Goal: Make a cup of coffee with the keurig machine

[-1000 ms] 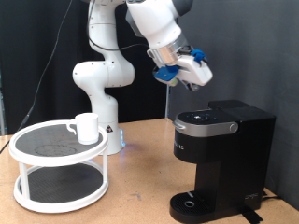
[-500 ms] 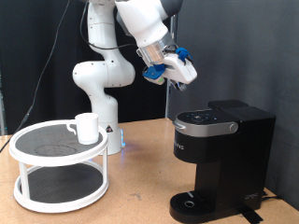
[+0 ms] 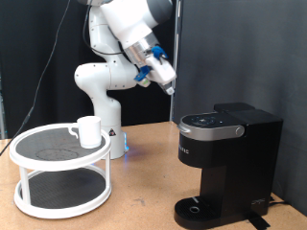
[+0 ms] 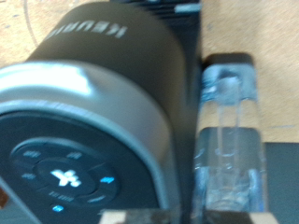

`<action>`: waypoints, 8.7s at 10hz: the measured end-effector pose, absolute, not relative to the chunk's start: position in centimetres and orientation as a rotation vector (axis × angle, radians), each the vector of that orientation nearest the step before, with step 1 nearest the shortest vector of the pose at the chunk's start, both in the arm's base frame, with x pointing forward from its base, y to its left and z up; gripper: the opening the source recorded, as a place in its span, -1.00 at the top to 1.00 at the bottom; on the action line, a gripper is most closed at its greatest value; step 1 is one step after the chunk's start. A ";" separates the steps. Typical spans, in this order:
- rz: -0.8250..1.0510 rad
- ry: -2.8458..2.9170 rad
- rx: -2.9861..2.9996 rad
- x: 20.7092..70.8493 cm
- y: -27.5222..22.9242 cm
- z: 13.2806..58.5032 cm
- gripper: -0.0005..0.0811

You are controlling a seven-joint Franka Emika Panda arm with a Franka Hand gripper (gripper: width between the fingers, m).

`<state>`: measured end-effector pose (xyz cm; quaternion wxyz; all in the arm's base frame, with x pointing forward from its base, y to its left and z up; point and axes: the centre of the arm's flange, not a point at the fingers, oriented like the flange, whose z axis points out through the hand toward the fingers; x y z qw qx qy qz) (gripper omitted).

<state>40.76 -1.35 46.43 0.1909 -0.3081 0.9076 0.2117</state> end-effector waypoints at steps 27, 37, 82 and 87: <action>0.723 2.476 -0.928 17.9 -22.1 47.5 0.99; 0.739 2.416 -0.817 19.3 -22.0 47.9 0.99; 0.709 2.584 -0.668 22.0 -24.6 33.2 0.98; 0.786 2.634 -0.632 20.7 -24.9 39.0 0.98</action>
